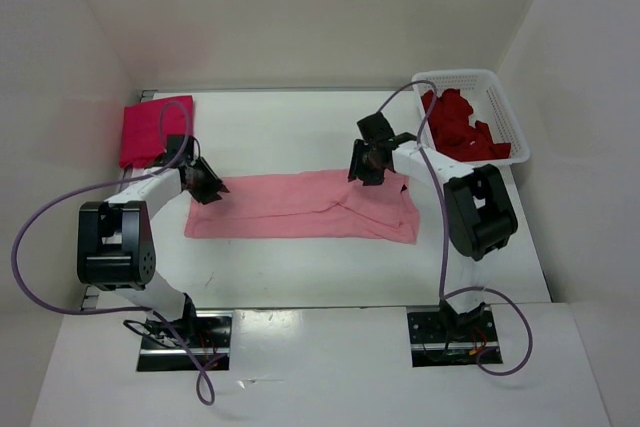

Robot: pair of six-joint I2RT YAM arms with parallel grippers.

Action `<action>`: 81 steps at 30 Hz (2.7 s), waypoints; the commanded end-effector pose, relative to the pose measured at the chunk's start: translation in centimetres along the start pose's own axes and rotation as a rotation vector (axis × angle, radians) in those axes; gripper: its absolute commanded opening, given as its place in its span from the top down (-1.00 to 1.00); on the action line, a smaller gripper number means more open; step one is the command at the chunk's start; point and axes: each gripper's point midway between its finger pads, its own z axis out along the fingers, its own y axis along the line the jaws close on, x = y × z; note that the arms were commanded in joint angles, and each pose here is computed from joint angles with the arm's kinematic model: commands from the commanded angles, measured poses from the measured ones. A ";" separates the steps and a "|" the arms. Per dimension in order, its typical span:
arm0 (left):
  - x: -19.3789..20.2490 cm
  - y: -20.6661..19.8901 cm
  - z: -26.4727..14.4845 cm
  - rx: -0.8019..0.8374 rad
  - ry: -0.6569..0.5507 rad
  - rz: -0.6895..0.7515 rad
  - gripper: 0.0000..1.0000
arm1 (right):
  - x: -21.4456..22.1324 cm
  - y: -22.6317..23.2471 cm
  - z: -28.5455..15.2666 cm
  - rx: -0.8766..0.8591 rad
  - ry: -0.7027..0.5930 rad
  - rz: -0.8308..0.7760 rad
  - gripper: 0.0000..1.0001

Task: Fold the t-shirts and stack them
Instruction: Fold the other side of the tshirt into a rectangle

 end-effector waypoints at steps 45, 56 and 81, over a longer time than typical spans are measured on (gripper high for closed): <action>0.2 -4.6 -1.6 0.161 -0.020 0.027 0.23 | 12.2 4.7 -8.2 -0.232 0.244 -0.108 0.43; 0.0 -7.6 -1.9 0.222 -0.032 0.053 0.20 | 2.3 1.3 -8.1 -0.160 -0.030 0.011 0.96; -4.6 3.7 4.1 0.027 0.039 -0.188 0.20 | -5.5 -8.7 0.4 0.015 -0.222 0.249 0.05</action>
